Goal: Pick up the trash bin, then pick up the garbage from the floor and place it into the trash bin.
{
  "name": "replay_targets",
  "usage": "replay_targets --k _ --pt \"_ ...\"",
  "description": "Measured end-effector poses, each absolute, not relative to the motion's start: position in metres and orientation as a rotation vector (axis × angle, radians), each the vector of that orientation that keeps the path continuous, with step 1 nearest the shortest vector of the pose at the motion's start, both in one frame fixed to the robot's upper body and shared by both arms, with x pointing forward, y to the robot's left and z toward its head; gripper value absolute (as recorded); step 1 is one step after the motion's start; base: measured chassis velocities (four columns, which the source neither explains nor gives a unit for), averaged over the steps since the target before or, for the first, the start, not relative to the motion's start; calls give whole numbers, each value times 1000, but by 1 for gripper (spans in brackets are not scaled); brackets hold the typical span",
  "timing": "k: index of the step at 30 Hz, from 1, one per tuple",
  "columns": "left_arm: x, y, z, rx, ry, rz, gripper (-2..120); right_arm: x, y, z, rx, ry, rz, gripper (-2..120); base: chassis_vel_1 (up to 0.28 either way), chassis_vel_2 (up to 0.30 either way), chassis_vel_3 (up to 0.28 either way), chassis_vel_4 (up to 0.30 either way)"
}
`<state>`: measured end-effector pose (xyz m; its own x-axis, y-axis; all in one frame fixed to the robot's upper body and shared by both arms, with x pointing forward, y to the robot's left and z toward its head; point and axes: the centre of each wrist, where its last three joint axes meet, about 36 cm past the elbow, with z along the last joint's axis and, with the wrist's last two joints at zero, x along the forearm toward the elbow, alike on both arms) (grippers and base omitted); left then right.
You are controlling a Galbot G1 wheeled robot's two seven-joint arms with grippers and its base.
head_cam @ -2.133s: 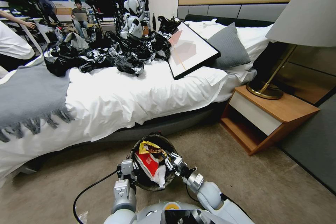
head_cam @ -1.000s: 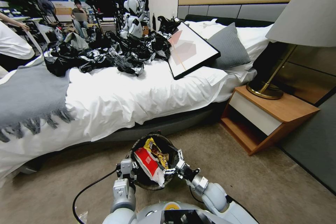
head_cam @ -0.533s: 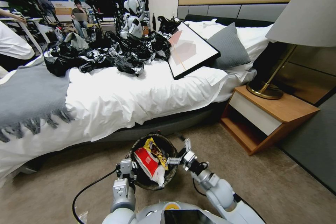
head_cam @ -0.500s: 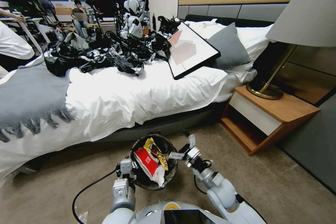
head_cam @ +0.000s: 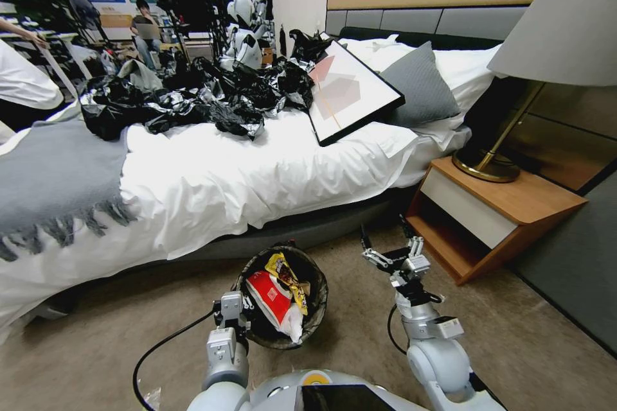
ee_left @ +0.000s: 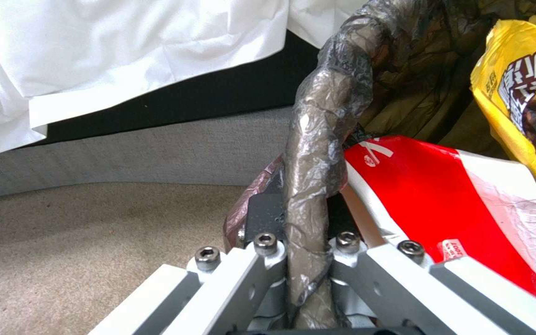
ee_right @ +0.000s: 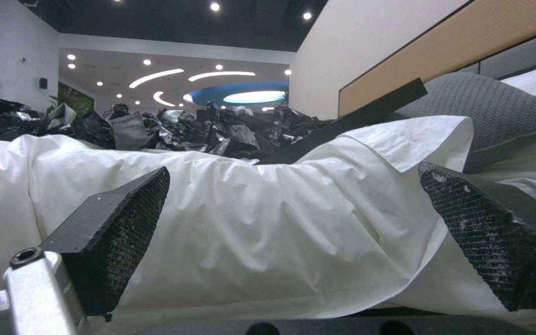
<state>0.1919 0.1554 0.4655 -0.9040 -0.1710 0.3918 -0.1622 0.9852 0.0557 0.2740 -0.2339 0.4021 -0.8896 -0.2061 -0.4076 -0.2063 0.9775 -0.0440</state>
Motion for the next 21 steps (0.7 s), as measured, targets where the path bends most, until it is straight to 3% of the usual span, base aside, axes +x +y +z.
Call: replay_targets --k 21 --pt "192 156 467 236 -2720 -28 0 274 -232 390 -285 2732 8 100 12 14 11 10"
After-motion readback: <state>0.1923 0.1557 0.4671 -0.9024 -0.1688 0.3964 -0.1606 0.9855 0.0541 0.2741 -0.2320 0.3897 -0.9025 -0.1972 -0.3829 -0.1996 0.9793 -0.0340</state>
